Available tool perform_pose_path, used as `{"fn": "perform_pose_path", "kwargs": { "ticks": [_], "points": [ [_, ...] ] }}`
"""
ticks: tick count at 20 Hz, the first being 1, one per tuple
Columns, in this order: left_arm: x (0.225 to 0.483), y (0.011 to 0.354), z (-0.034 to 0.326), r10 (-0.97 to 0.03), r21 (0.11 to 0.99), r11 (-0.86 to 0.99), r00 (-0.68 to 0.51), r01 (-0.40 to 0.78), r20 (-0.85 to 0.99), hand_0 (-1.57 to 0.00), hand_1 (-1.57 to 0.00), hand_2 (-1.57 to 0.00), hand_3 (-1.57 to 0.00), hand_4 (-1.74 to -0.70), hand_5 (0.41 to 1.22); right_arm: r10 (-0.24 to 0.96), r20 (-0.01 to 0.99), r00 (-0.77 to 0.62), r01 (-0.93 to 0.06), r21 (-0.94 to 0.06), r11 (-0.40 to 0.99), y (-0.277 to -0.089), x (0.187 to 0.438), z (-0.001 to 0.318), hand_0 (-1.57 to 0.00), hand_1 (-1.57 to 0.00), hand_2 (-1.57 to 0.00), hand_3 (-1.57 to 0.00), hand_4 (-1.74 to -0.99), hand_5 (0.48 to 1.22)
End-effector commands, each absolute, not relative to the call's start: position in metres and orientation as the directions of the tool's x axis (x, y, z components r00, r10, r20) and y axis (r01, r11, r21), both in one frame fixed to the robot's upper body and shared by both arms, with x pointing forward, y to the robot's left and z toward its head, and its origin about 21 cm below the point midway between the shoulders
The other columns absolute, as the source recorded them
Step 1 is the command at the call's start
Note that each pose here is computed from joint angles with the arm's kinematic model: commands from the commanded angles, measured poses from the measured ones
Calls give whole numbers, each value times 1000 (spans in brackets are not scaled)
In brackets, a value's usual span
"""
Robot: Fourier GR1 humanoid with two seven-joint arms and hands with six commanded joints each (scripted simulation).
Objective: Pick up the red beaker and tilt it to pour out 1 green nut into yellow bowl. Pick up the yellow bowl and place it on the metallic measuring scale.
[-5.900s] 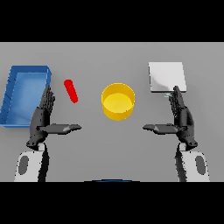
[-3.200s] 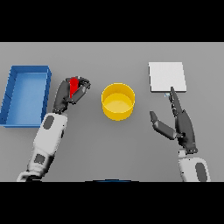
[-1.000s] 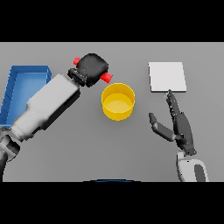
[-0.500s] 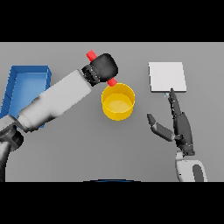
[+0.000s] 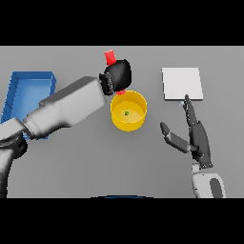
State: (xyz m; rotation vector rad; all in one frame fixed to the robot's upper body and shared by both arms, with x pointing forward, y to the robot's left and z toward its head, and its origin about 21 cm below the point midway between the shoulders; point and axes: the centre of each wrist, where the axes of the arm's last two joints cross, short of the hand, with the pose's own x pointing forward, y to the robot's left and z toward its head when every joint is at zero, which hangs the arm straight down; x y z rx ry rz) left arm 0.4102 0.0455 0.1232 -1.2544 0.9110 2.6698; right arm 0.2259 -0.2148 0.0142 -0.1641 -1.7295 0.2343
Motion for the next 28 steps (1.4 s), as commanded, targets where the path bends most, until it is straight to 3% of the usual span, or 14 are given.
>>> {"fn": "perform_pose_path", "kwargs": {
  "ticks": [1,7,10,13,16,18,21,24,28],
  "points": [
    [410,42,123,-169,467,-832,-665,-299,-727,-1571,-1571,-1571,-1568,-1733,1221,230,960,-159,-27,-237,971,-212,227,13,1,1,1,1,-1136,579],
    [410,19,153,-6,316,-843,-581,-435,-814,-1571,-1571,-1571,-1570,-1732,1221,238,955,-175,-5,-242,970,-217,224,14,1,1,1,1,-1138,572],
    [424,16,209,11,264,-835,-494,-482,-869,-1571,-1571,-1571,-1571,-1728,1221,235,956,-175,-8,-240,971,-214,224,14,1,1,1,1,-1135,563],
    [443,37,261,-137,337,-836,-429,-433,-893,-1571,-1571,-1571,-1571,-1720,1221,230,957,-174,-21,-237,971,-212,227,13,1,1,1,1,-1131,553],
    [456,60,314,-399,510,-794,-348,-332,-848,-1571,-1571,-1571,-1571,-1725,1221,202,961,-192,-44,-214,976,-212,228,13,1,1,1,1,-1105,559],
    [467,97,341,-663,727,-659,-307,-194,-683,-1571,-1571,-1571,-1523,-1731,1221,212,956,-203,-54,-228,972,-213,230,14,1,1,1,1,-1102,572],
    [479,172,360,-929,955,-297,-224,-30,-296,-1571,-1571,-1571,-1507,-1736,1221,206,959,-193,-62,-221,973,-212,233,13,1,1,1,1,-1114,578],
    [484,237,346,-990,997,66,-120,26,69,-1571,-1571,-1571,-1538,-1738,1221,219,954,-203,-72,-238,969,-213,236,12,1,1,1,1,-1118,595],
    [483,301,286,-940,947,322,121,3,319,-1571,-1571,-1571,-1558,-1740,1221,247,946,-208,-77,-268,960,-214,237,13,1,1,1,1,-1132,621]
  ]
}}
